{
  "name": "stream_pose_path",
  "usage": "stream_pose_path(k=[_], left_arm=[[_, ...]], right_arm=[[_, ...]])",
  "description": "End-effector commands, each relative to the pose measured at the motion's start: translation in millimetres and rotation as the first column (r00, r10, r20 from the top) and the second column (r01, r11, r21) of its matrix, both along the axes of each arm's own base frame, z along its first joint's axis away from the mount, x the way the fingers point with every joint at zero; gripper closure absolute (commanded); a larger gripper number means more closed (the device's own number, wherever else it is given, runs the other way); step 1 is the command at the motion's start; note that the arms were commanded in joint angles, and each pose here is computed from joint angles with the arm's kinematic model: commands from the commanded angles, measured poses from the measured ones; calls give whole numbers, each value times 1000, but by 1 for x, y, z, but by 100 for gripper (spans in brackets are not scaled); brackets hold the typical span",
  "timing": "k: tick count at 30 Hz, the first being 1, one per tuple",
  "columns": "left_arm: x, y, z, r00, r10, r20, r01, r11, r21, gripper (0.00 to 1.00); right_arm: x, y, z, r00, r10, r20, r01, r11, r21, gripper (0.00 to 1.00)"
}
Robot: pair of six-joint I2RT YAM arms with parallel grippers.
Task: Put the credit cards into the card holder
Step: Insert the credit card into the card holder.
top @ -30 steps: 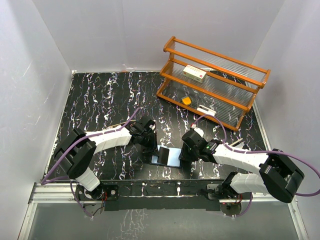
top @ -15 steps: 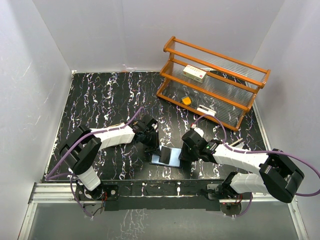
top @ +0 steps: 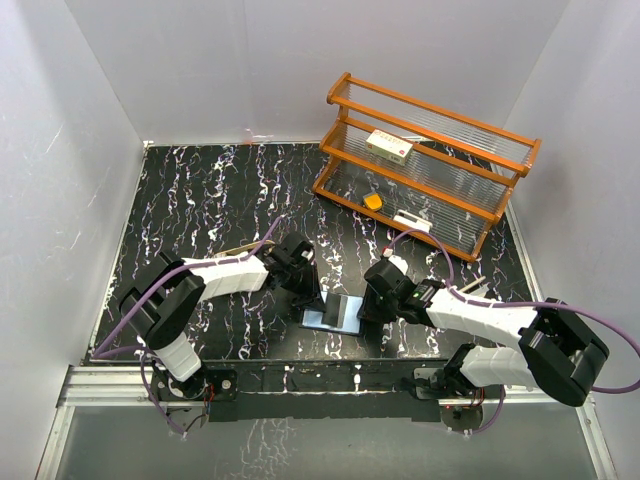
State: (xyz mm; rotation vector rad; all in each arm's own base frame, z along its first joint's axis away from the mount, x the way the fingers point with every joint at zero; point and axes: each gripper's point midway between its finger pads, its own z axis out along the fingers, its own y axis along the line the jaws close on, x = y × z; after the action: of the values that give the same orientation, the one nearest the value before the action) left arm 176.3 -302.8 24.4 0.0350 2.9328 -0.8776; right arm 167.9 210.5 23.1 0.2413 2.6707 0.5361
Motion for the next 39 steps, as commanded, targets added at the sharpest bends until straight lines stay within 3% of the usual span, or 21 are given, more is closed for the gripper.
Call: stream_pose_path(k=[1, 25, 32, 39], left_arm=[[-3, -6, 2, 1000, 12, -5, -12, 999, -42, 100], [-8, -23, 7, 999, 26, 36, -23, 997, -80, 100], [4, -11, 29, 990, 39, 133, -36, 999, -24, 75], [28, 18, 75, 953, 60, 297, -90, 992, 89, 50]], right_arm=[[-2, 9, -8, 1000, -8, -15, 8, 999, 45, 78], [5, 20, -3, 1000, 4, 13, -5, 995, 96, 80], [15, 6, 21, 996, -22, 84, 19, 999, 35, 73], [27, -6, 74, 978, -13, 208, 11, 1000, 10, 48]])
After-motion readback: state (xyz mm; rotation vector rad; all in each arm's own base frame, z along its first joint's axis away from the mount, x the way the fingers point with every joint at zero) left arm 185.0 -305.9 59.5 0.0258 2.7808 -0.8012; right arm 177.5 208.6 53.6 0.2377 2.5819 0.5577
